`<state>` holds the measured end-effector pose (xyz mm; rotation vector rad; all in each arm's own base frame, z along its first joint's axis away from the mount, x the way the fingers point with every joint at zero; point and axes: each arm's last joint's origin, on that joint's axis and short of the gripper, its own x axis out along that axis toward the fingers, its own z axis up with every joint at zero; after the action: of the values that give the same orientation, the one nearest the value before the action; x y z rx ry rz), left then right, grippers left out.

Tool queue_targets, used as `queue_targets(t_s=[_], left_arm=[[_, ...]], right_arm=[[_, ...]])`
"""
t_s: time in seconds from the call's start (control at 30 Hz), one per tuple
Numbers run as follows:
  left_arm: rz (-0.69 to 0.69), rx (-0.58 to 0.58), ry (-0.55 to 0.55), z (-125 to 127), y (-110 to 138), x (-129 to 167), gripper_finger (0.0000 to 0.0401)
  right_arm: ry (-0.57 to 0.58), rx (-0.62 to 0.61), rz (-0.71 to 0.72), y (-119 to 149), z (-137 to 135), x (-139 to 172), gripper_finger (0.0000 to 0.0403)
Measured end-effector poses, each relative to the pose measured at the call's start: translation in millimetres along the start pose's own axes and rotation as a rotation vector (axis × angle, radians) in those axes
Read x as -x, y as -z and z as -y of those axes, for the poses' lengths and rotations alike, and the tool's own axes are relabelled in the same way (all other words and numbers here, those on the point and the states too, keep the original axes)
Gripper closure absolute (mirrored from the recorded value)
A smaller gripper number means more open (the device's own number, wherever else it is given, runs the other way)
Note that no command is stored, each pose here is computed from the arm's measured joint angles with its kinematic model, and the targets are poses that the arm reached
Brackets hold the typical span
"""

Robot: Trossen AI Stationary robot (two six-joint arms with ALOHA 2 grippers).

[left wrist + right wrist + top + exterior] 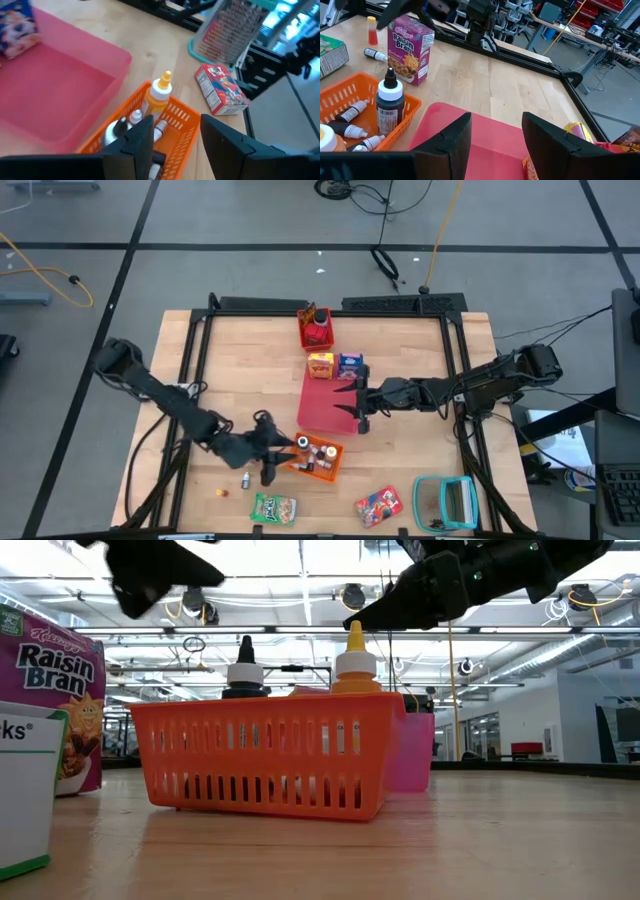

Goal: Pick & Place Kitchen Items
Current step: Put the violet cereal box into the pink bin

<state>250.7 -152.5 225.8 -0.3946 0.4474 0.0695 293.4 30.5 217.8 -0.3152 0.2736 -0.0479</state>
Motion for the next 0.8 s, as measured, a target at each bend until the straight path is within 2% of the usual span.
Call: queue_targets(t_s=[0.2, 0.43, 0.7, 0.8], left_arm=[[0.010, 0.101, -0.042, 4, 3, 21, 0.0238], [-0.117, 0.271, -0.178, -3, 16, 34, 0.0238], [-0.199, 0.319, -0.331, 9, -10, 59, 0.0238], [-0.254, 0.407, -0.387, 6, -11, 65, 0.0238]], right_arm=[[-0.002, 0.003, -0.007, 1, 0, 0, 0.0234], [-0.007, 0.014, -0.023, 2, -1, 0, 0.0234], [-0.008, 0.034, -0.028, 3, -1, 0, 0.0234], [-0.008, 0.033, -0.028, 3, -1, 0, 0.0234]])
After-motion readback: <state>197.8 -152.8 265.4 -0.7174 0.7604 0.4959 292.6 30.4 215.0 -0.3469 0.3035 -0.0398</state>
